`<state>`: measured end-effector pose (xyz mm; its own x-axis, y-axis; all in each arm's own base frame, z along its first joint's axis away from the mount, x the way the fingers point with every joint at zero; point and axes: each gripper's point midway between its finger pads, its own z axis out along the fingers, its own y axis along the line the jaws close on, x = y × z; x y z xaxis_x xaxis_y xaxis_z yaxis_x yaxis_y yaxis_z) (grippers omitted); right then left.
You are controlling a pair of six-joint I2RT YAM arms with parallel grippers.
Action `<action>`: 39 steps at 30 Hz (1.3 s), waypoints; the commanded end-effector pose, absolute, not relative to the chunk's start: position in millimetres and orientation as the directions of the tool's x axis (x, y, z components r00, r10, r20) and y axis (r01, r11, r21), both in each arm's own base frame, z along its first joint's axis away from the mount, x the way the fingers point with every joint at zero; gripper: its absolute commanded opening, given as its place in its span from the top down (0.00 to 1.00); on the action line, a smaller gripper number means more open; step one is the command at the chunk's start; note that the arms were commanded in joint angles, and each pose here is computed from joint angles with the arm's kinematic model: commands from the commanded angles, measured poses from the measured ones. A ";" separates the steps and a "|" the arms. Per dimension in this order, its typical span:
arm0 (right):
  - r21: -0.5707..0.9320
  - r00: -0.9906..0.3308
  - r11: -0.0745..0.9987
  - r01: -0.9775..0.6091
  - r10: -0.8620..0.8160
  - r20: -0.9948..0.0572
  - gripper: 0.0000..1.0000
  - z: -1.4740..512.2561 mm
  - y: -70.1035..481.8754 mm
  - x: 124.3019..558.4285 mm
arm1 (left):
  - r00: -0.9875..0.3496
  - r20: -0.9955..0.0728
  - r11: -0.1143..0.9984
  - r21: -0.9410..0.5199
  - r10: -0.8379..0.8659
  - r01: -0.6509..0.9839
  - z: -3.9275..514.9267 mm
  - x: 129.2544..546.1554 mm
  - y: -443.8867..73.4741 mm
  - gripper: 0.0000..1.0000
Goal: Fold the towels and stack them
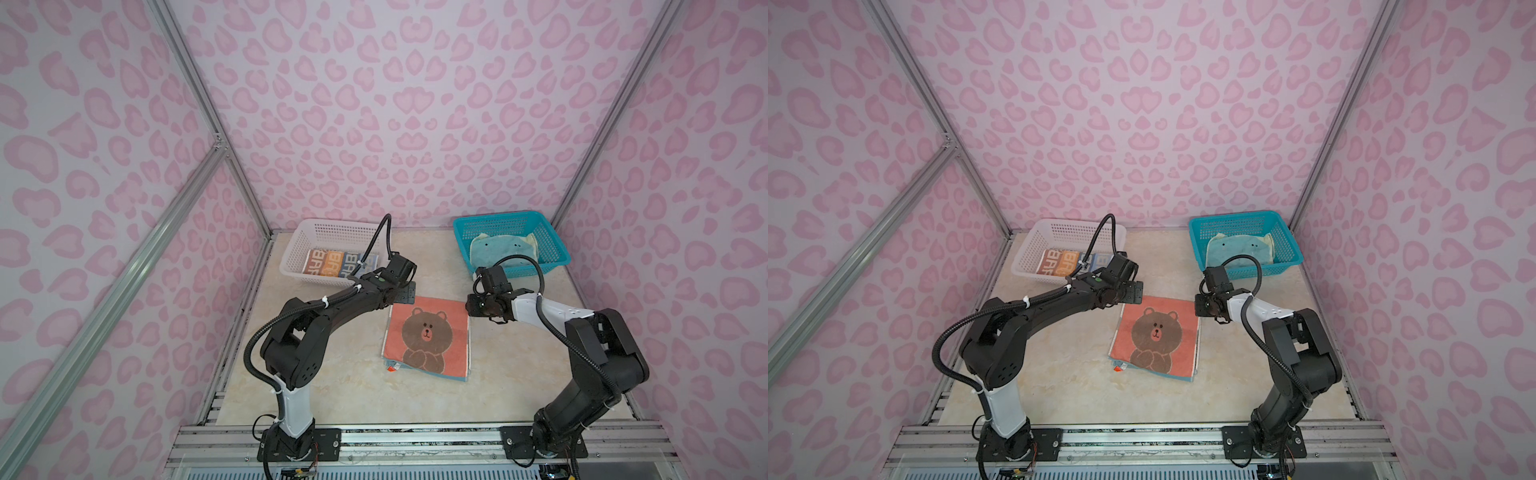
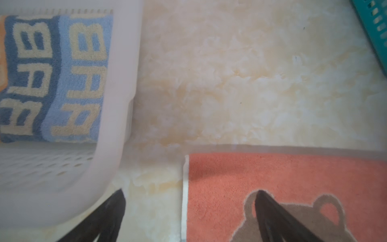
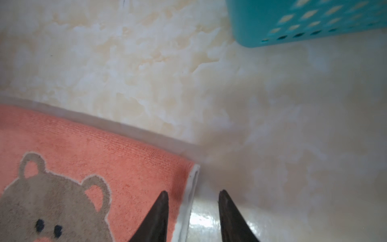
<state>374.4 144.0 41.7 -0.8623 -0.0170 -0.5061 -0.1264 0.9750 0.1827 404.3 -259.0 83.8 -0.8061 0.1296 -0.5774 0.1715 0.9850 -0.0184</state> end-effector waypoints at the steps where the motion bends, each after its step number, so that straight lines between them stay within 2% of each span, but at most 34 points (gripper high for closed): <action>1: 0.219 -0.852 0.969 -0.116 0.016 -0.523 0.60 39.0 146.9 386.5 | -0.822 -0.548 0.985 0.017 0.154 0.173 72.4 412.1 -257.7 0.02; 9: 0.224 -0.864 0.967 -0.122 0.008 -0.504 0.63 26.1 150.5 389.7 | -0.850 -0.515 0.989 -0.022 0.113 0.145 56.6 425.8 -260.8 0.06; 15: 0.215 -0.872 0.970 -0.111 0.009 -0.490 0.66 19.5 148.5 388.3 | -0.864 -0.491 0.988 -0.033 0.115 0.151 47.8 428.5 -268.4 0.13; 22: 0.221 -0.874 0.969 -0.111 0.011 -0.487 0.69 15.9 148.2 384.6 | -0.857 -0.503 0.990 -0.020 0.112 0.141 50.5 429.2 -262.1 0.11; 35: 0.238 -0.871 0.963 -0.122 0.011 -0.491 0.71 13.9 150.6 377.4 | -0.882 -0.462 0.988 -0.070 0.092 0.140 24.7 427.7 -277.4 0.19; 39: 0.242 -0.870 0.961 -0.136 0.001 -0.494 0.74 13.4 155.9 376.9 | -0.887 -0.453 0.987 -0.078 0.088 0.137 18.8 427.3 -279.7 0.26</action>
